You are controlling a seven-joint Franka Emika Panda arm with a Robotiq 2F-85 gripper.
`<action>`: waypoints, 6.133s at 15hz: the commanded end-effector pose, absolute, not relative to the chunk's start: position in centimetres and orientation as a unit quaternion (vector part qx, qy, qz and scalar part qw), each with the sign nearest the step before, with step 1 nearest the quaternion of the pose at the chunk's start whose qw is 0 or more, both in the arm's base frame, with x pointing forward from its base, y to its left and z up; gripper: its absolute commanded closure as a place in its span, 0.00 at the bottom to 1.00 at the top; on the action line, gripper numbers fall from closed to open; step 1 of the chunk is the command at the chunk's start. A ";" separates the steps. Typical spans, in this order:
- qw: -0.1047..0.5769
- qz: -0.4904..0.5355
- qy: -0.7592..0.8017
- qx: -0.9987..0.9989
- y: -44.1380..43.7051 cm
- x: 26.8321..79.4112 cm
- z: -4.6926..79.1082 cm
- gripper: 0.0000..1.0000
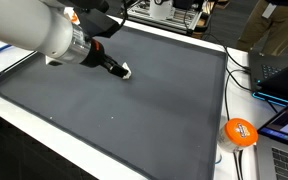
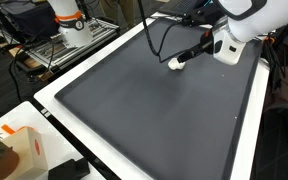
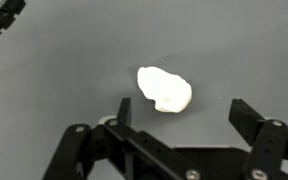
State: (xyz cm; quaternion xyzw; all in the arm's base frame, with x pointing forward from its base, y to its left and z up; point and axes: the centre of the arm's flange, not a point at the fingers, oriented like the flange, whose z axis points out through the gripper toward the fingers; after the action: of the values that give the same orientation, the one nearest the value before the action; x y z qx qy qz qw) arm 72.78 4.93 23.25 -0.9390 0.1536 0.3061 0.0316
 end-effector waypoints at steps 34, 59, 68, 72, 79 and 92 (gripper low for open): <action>0.001 0.277 0.087 -0.957 5.6 75.3 17.6 0.00; -0.009 0.285 0.105 -0.953 4.8 66.8 24.4 0.00; 0.007 0.292 0.097 -0.952 5.0 72.1 24.6 0.00; 0.003 0.284 0.119 -0.951 5.5 71.1 23.6 0.00; 0.028 0.217 0.201 -0.955 4.8 68.1 21.3 0.00; 0.078 0.147 0.134 -0.977 1.6 59.9 26.8 0.00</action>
State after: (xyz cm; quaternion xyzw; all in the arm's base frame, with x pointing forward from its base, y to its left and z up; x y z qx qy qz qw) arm 67.29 2.65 25.97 -0.9695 0.1619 0.1832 0.0191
